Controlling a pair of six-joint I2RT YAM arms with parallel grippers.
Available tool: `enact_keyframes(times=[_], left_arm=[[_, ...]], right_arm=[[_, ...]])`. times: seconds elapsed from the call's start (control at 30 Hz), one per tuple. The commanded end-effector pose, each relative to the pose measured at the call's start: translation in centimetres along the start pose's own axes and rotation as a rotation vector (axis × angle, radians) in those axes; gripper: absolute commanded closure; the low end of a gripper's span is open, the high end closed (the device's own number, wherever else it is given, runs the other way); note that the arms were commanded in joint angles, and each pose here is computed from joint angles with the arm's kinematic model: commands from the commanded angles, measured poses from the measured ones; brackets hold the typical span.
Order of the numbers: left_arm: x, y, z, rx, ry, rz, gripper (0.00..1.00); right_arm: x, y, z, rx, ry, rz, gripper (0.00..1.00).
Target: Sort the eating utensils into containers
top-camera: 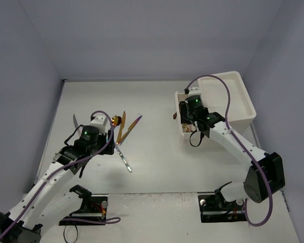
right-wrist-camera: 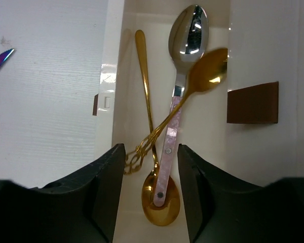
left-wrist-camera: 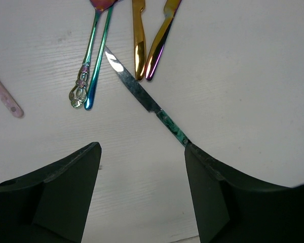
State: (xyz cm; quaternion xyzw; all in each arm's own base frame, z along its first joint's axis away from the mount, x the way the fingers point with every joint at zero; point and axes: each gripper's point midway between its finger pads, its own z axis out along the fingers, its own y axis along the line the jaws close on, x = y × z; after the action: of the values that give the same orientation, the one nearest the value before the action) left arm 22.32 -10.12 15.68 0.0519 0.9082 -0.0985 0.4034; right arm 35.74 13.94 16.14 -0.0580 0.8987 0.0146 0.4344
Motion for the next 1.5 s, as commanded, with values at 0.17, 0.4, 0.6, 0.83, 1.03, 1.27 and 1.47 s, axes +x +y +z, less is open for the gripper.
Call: enact_keyframes(times=[0.17,0.4,0.6,0.83,1.03,1.27,1.47], left_arm=[[-3.4,1.5,3.0,-0.075,0.012,0.142,0.37],[-5.6,5.4,7.8,-0.074,0.114,0.081,0.42],[-5.5,7.1,12.0,-0.101,0.236,0.129,0.42],[-4.5,7.9,15.2,-0.121,0.317,0.13,0.44],[-4.1,8.3,17.0,-0.132,0.348,0.127,0.5],[-4.2,8.7,18.4,-0.147,0.364,0.126,0.57],[-3.7,8.9,19.4,-0.151,0.389,0.126,0.61]], right_arm=[[-6.0,1.9,-5.9,-0.177,-0.208,0.045,0.51],[-6.3,2.6,-9.1,-0.271,-0.27,0.044,0.5],[-5.0,2.5,-9.6,-0.291,-0.266,0.036,0.48],[-3.7,2.4,-9.2,-0.294,-0.241,0.024,0.48],[-3.1,2.3,-8.9,-0.288,-0.231,0.018,0.47],[-2.6,2.1,-8.5,-0.277,-0.221,0.01,0.47],[-2.5,2.2,-8.5,-0.277,-0.218,0.011,0.47]])
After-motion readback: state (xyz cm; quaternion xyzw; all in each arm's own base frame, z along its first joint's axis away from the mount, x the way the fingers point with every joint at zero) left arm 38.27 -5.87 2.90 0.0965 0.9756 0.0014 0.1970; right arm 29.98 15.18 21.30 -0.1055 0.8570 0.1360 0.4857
